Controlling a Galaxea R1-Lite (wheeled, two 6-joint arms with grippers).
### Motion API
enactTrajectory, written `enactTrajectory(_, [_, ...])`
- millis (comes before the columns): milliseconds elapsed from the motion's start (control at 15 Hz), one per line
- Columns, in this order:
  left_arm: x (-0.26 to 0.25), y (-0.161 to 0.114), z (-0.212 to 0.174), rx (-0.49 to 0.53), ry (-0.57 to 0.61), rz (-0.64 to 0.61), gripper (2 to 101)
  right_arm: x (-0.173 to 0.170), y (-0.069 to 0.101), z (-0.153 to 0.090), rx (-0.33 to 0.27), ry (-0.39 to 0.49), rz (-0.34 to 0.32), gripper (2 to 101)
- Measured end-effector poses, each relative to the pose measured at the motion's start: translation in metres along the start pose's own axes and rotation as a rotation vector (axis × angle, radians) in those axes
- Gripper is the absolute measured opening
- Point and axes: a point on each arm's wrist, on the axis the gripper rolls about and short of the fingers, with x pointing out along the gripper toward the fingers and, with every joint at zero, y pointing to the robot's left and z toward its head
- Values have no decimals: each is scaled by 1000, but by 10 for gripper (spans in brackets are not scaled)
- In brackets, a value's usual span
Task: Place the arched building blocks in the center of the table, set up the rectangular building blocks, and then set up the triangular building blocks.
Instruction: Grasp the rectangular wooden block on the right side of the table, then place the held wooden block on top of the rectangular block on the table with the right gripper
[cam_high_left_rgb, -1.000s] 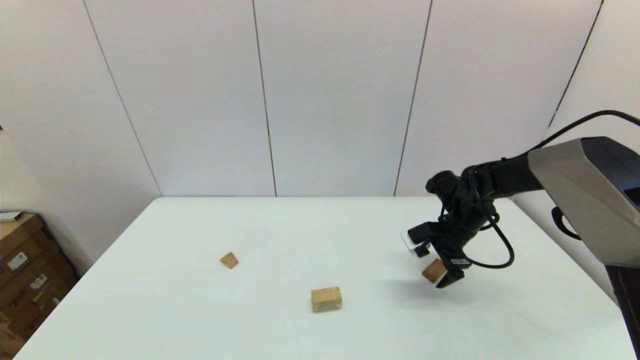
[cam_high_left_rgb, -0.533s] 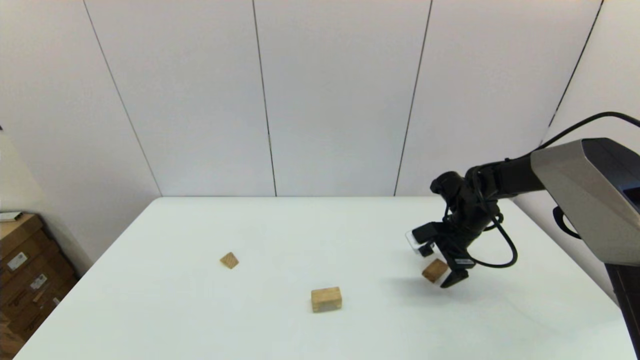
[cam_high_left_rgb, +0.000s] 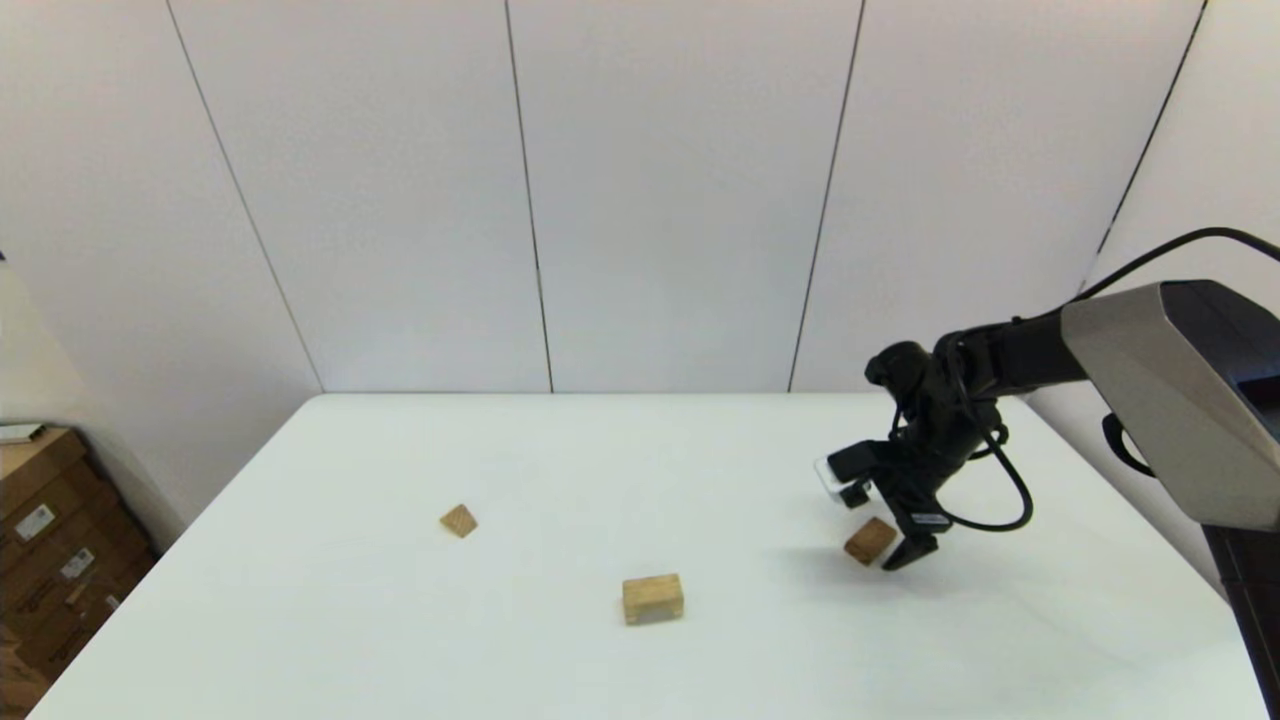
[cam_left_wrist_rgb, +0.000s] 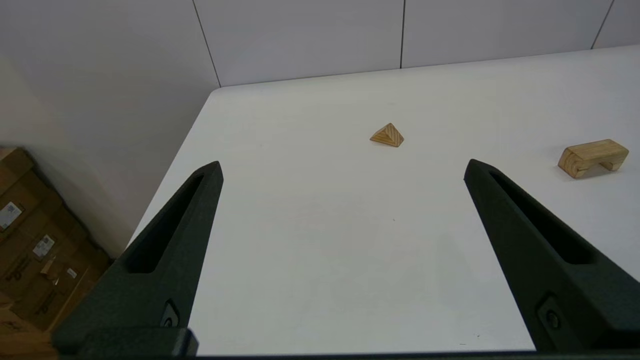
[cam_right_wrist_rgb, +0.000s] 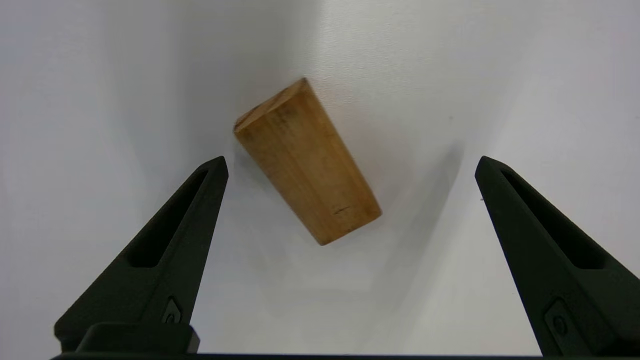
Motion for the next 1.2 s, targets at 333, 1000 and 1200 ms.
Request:
enactTrajectory(333, [0, 0, 0, 0, 0, 0, 978, 1, 0, -2, 3, -1, 1, 720])
enactTrajectory(1000, [0, 0, 0, 0, 0, 0, 978, 2, 3, 1, 3, -3, 28, 247])
enactTrajectory(1200, [0, 0, 0, 0, 0, 0, 978, -2, 3, 5, -4, -7, 20, 247])
